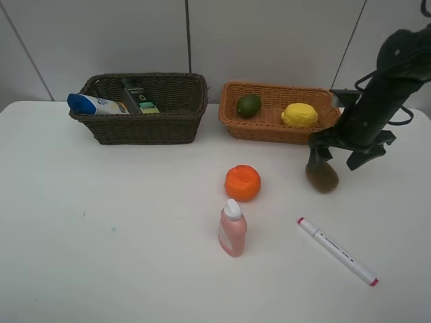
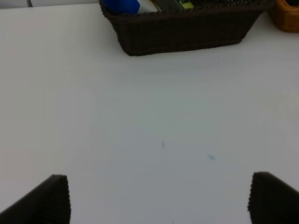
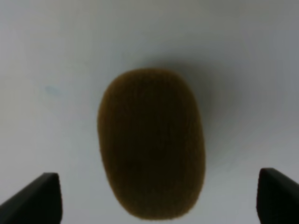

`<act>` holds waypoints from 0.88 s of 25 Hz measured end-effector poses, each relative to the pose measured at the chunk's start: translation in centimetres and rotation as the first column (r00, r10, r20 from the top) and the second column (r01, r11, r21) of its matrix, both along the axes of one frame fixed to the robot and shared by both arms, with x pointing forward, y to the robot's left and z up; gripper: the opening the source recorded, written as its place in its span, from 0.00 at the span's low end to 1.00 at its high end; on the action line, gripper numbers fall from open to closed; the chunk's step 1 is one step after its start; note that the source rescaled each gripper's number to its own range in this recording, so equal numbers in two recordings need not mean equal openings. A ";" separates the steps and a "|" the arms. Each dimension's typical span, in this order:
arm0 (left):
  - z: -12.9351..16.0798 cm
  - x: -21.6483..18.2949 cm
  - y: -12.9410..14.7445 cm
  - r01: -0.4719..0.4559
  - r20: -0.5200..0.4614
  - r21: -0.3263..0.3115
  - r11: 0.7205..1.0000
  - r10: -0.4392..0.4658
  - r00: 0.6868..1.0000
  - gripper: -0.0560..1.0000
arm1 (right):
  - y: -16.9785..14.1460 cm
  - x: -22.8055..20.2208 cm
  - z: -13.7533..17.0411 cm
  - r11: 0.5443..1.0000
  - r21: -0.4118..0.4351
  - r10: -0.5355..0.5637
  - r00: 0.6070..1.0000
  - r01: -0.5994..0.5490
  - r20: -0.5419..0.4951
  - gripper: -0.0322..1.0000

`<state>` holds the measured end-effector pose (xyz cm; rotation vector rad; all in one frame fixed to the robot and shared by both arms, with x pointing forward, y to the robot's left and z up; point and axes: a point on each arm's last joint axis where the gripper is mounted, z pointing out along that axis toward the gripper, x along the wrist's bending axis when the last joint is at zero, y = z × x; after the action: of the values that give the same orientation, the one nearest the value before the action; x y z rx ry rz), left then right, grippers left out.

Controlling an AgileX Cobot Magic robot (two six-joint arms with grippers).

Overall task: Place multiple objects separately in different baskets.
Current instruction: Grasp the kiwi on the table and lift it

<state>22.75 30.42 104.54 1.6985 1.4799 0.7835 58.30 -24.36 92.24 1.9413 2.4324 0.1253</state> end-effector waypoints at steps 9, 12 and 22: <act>0.0 0.0 0.0 0.000 0.000 0.000 1.000 0.000 1.000 1.00 | 0.0 0.6 -3.5 1.000 -0.018 0.016 0.999 -0.017 -0.040 0.98; 0.0 0.0 0.0 0.000 0.000 0.000 1.000 0.000 1.000 1.00 | 0.0 0.8 -4.1 1.000 -0.020 0.017 0.999 -0.018 -0.038 0.98; 0.0 0.0 0.0 0.000 0.000 0.000 1.000 0.000 1.000 1.00 | -0.3 0.9 -4.4 0.996 -0.067 0.059 0.996 -0.064 -0.071 0.57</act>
<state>22.75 30.42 104.54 1.6985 1.4799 0.7835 59.23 -24.69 87.82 1.8739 2.5040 -0.0252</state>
